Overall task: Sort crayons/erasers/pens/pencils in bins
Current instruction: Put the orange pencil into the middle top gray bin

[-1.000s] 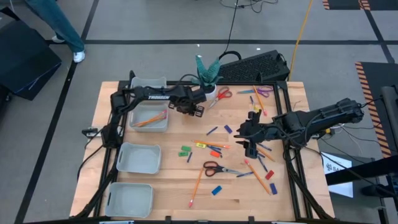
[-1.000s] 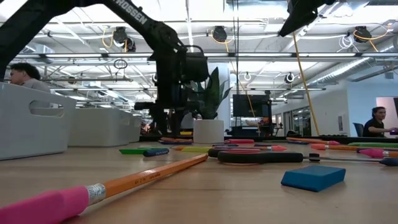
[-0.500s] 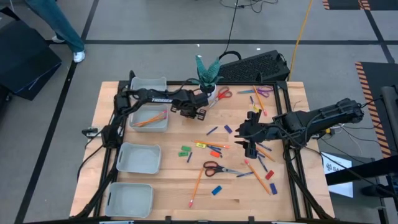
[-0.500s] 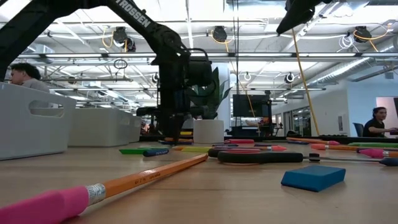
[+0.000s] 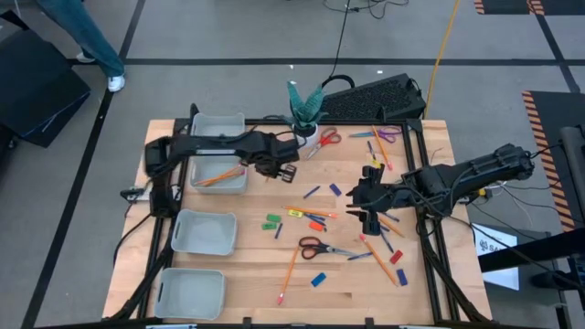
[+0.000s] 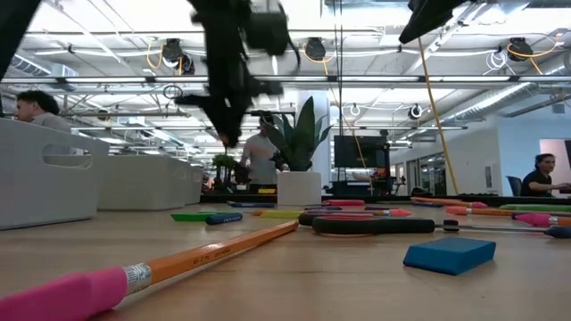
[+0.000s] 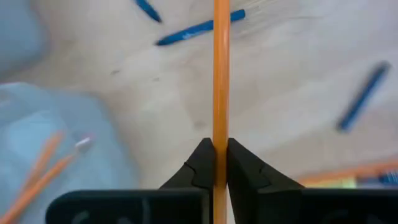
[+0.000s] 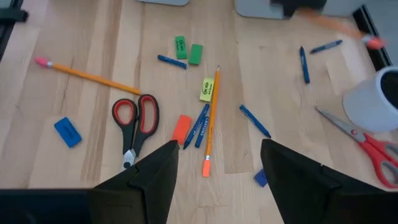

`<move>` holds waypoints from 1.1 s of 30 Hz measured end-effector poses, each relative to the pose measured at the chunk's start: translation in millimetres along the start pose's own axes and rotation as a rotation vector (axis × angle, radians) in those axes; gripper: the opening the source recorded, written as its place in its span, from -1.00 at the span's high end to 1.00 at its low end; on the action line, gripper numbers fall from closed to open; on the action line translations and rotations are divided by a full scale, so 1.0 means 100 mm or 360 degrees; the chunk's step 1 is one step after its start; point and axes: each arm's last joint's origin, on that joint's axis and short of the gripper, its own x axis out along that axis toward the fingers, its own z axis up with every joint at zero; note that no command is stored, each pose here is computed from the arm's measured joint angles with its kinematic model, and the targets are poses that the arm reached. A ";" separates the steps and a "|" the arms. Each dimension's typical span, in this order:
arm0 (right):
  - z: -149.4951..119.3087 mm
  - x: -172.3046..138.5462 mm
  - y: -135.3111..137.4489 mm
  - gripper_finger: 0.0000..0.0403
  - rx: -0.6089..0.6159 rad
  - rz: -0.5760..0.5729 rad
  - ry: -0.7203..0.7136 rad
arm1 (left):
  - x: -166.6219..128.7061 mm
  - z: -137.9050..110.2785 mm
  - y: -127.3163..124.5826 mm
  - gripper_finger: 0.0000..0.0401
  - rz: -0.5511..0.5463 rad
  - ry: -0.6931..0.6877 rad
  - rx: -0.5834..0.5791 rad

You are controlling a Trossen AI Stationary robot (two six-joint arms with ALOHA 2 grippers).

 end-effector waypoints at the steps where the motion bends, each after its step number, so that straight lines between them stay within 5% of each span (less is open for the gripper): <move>1: 0.00 0.00 0.01 -0.11 -0.0014 0.0003 0.0000 | -0.16 -0.08 0.05 0.89 0.0018 -0.0019 0.0034; 8: 0.01 -0.01 0.04 -0.11 -0.0049 0.0021 -0.0027 | -0.85 -0.57 0.53 0.86 0.0381 0.0072 0.0485; 11: 0.03 -0.01 0.04 -0.11 -0.0040 0.0025 -0.0057 | -0.89 -0.67 0.66 0.90 0.0295 0.0099 0.0708; 19: 0.05 -0.01 0.04 -0.11 0.0016 0.0032 -0.0097 | -0.64 -0.95 1.26 0.86 0.0502 0.0251 0.1024; 25: 0.08 0.00 0.01 -0.11 0.0065 0.0009 -0.0127 | -0.44 -1.13 1.53 0.88 0.0393 0.0233 0.1347; 30: 0.11 0.01 -0.02 -0.11 0.0167 0.0005 -0.0164 | -0.22 -1.10 1.61 0.84 0.0393 0.0268 0.1380; 33: 0.12 0.00 -0.02 -0.11 0.0164 0.0009 -0.0178 | -0.13 -0.97 1.55 0.84 0.0347 0.0107 0.1312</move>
